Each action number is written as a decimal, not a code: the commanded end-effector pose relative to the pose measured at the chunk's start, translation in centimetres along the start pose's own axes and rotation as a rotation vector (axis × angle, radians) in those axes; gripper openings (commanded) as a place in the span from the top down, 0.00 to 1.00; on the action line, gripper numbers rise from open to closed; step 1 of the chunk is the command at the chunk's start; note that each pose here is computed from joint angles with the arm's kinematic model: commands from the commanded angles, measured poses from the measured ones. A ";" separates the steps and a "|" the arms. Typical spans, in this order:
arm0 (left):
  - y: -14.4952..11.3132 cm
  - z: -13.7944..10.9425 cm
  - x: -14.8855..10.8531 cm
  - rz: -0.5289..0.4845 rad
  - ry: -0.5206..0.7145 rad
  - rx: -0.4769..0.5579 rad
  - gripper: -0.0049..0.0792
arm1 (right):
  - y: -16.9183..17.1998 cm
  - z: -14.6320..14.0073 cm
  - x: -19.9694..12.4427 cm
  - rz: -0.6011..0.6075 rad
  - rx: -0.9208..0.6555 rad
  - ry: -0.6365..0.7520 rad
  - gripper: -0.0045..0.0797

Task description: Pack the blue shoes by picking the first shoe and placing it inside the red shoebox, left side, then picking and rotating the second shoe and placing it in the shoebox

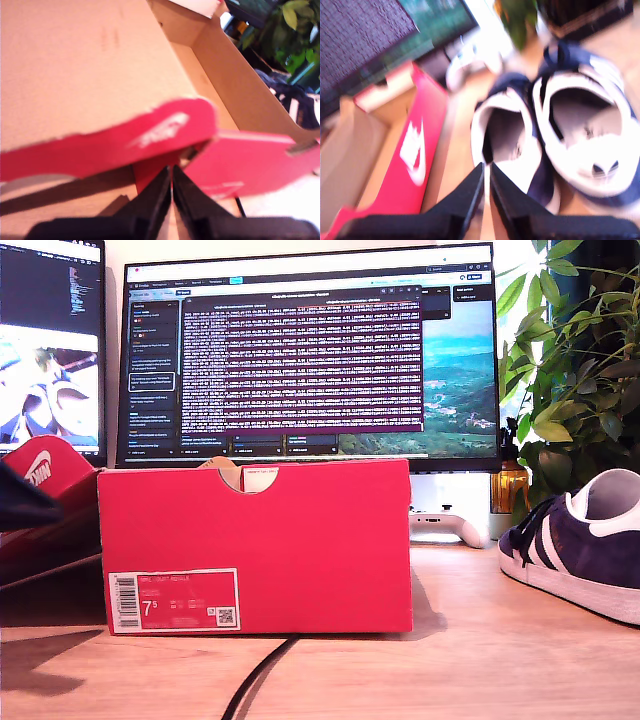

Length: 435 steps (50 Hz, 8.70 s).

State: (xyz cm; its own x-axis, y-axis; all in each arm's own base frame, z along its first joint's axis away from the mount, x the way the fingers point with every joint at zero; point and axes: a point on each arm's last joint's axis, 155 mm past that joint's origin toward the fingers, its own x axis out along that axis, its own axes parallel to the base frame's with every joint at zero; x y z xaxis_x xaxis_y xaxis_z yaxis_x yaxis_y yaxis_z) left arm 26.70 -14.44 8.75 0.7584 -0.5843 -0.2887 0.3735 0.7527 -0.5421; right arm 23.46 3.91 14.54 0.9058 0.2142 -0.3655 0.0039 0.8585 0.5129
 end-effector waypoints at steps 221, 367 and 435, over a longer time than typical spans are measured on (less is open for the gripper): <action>-2.6 1.1 2.6 -0.123 -0.035 0.025 0.97 | 30.9 -9.1 20.7 0.273 -0.280 0.645 0.96; 1.2 -5.8 2.1 0.036 0.234 -0.087 0.97 | 10.3 2.0 15.3 -0.678 -0.150 0.661 0.51; 1.2 -5.7 2.1 0.036 0.234 -0.087 0.97 | -2.6 4.8 2.5 -1.133 0.551 0.249 0.23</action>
State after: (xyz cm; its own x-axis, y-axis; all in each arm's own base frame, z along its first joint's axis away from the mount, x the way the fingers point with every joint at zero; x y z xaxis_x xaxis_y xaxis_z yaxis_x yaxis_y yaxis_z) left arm 25.31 -16.26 2.48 0.6166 -0.6156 -0.4908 0.2816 0.7546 -0.5927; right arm 28.41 0.41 16.71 0.2023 -0.3675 -0.9078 0.9318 0.3574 0.0629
